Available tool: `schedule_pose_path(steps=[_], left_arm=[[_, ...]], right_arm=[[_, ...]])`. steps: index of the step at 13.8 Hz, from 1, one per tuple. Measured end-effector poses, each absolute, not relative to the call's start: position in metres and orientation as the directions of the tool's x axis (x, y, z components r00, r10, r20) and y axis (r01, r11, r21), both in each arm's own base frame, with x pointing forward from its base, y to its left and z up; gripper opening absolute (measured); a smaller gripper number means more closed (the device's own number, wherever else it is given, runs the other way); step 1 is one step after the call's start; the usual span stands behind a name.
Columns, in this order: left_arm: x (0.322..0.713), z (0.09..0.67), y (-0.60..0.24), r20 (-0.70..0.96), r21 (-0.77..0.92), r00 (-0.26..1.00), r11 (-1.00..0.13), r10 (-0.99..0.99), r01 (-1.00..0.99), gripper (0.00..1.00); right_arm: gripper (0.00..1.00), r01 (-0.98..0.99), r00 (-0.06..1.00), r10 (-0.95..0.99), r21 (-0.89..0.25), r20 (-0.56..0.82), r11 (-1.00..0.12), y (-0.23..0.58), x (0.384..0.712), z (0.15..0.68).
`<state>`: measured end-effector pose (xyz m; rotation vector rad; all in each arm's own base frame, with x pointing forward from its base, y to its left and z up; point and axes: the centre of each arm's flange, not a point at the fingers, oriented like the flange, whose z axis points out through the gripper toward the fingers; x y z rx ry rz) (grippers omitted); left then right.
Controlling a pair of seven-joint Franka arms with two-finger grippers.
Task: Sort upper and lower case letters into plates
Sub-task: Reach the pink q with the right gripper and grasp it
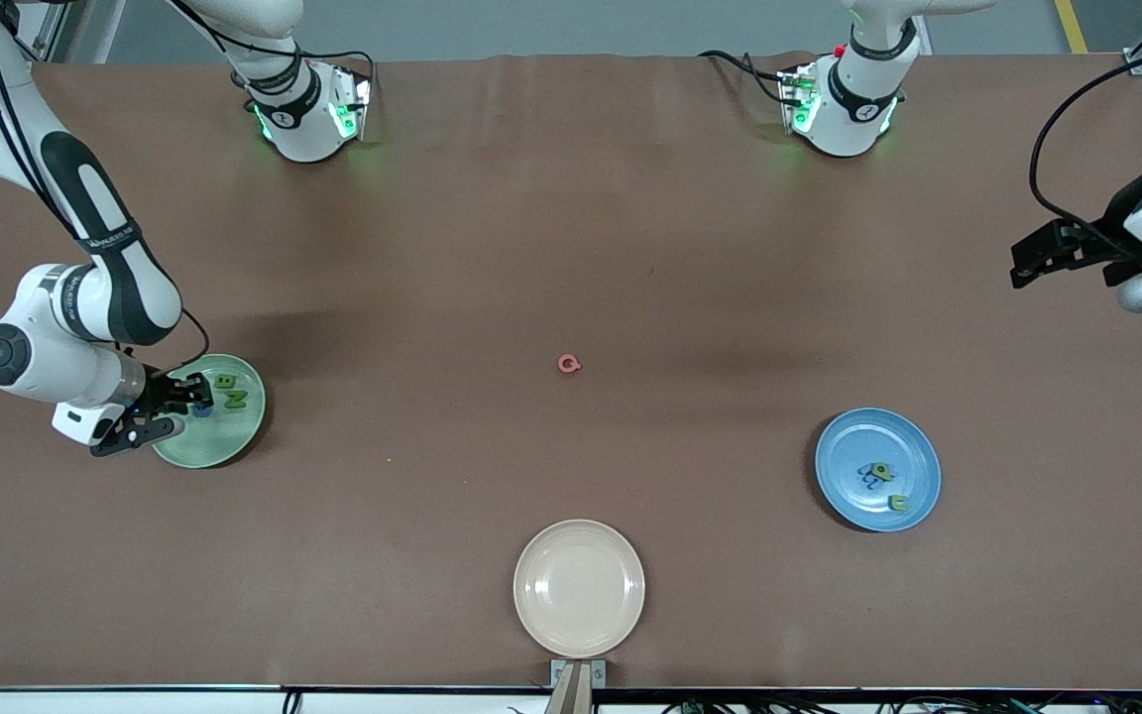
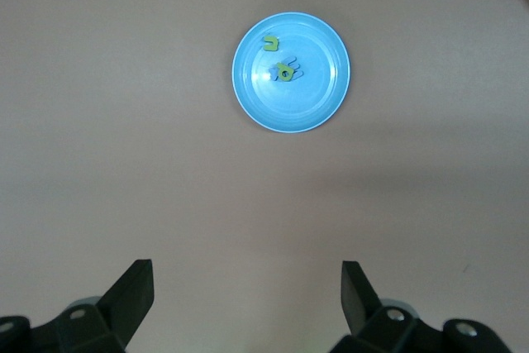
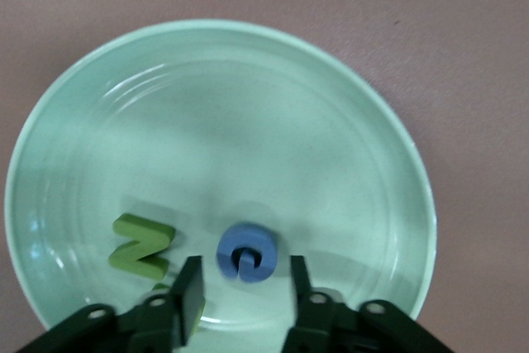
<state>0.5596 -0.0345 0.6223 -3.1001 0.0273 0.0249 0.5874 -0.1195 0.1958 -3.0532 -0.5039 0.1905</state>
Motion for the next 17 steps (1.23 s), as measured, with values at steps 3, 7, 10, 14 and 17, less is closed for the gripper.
schedule_pose_path(steps=[3,7,10,14,17], left_arm=[[0.554,0.628,-0.031,-0.008,-0.042,1.000,-0.999,-0.014,-0.015,1.00],[0.553,0.626,-0.030,-0.014,-0.042,1.000,-0.999,-0.017,-0.017,1.00],[0.553,0.623,-0.030,-0.019,-0.042,1.000,-0.999,-0.017,-0.018,1.00],[0.554,0.624,-0.029,-0.015,-0.042,1.000,-0.999,-0.017,-0.018,1.00],[0.554,0.623,-0.030,-0.015,-0.042,1.000,-0.999,-0.017,-0.018,1.00]], right_arm=[[0.89,0.259,0.948,0.265,-0.057,-0.178,-0.964,-0.086,0.591,0.239],[1.00,0.066,0.972,0.061,0.014,-0.226,-0.998,0.082,0.576,0.320],[1.00,-0.124,0.976,-0.121,-0.001,-0.179,-0.992,0.256,0.532,0.360],[1.00,-0.228,0.961,-0.217,-0.044,-0.172,-0.973,0.364,0.502,0.361],[1.00,-0.352,0.923,-0.346,-0.009,-0.170,-0.936,0.393,0.517,0.313]])
